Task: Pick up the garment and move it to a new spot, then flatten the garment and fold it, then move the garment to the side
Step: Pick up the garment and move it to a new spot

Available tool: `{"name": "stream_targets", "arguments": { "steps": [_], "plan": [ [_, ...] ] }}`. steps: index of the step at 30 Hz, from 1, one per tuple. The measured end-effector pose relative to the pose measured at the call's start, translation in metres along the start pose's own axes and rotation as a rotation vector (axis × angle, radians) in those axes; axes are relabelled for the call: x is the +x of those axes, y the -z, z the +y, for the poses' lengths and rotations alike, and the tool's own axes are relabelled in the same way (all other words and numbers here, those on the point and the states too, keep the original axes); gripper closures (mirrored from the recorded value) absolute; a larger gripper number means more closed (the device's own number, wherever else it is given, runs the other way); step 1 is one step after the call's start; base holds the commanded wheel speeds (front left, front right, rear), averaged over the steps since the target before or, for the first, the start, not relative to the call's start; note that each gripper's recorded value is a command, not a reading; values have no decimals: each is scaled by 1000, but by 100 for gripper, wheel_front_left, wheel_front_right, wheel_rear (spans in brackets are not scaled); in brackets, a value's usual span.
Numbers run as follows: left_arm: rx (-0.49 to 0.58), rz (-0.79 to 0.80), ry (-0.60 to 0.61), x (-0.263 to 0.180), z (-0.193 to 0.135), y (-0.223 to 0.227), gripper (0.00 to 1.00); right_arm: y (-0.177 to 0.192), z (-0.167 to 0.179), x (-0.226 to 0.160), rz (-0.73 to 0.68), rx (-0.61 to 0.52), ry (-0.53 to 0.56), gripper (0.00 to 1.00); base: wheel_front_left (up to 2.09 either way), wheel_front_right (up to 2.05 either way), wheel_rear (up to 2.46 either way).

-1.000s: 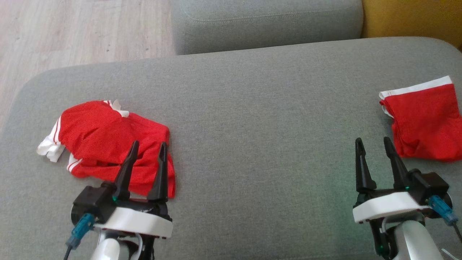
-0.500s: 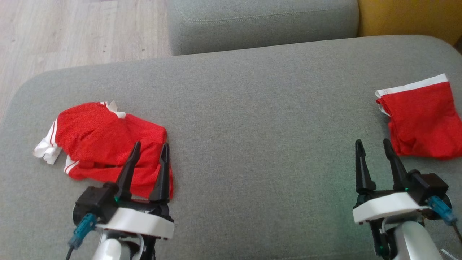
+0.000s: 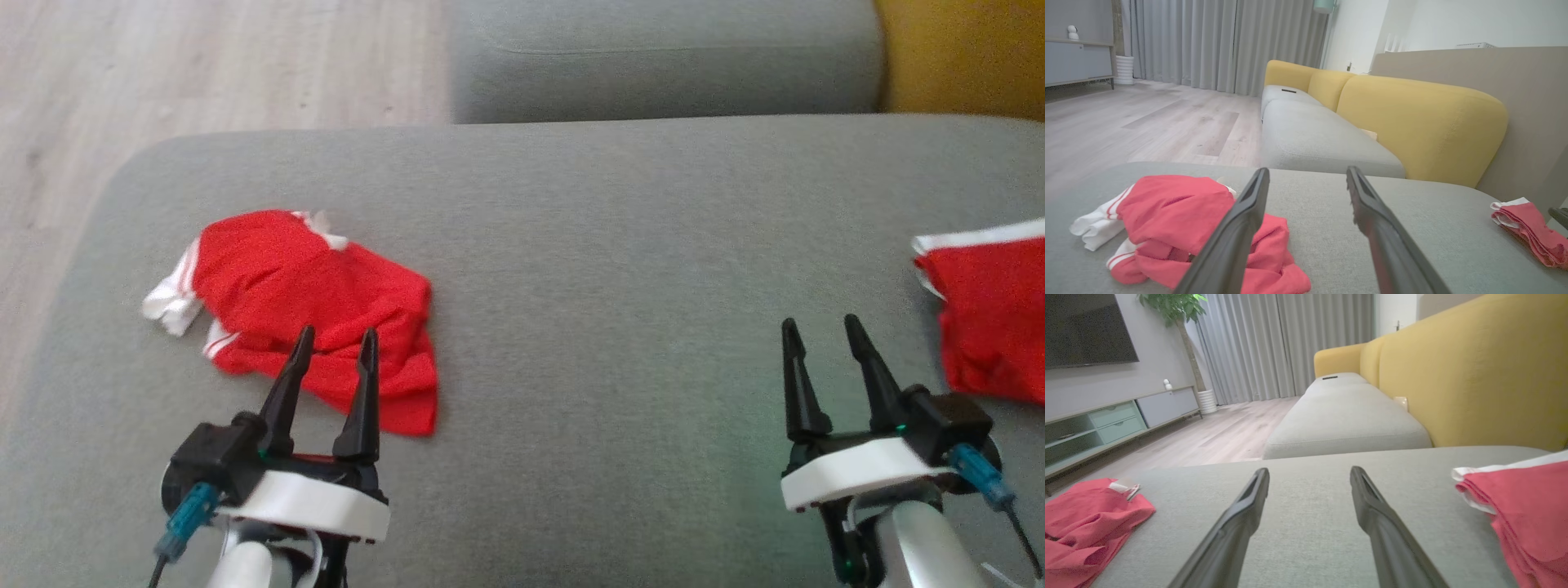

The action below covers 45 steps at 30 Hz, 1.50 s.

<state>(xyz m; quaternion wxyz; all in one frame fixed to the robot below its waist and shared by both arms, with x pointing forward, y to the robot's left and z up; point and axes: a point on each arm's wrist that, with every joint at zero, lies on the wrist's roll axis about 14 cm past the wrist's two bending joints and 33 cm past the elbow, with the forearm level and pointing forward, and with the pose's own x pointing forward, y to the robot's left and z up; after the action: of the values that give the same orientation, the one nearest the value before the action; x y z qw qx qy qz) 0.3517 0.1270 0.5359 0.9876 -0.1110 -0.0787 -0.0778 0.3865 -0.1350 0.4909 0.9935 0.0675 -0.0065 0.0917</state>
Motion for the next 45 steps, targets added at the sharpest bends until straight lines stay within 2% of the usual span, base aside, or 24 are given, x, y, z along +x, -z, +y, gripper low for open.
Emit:
{"name": "stream_targets", "arguments": {
  "steps": [16, 24, 32, 38, 45],
  "plan": [
    [84, -66, -275, -55, 80, -29, 0, 15, 98, 23, 50, 42, -285, 0, 0, 0, 0],
    [120, -55, -333, -70, 102, -30, 0, 20, 113, 26, 64, 44, -328, 0, 0, 0, 0],
    [189, 52, -251, -38, 107, -6, 0, 37, 91, 30, 106, 47, -267, 0, 0, 0, 0],
    [306, 198, -101, 14, 110, 19, 0, 45, 71, 46, 114, 39, -217, 0, 0, 0, 0],
    [351, 406, 103, 68, 92, 59, 0, 59, 51, 62, 132, 37, -167, 0, 0, 0, 0]
  ]
}}
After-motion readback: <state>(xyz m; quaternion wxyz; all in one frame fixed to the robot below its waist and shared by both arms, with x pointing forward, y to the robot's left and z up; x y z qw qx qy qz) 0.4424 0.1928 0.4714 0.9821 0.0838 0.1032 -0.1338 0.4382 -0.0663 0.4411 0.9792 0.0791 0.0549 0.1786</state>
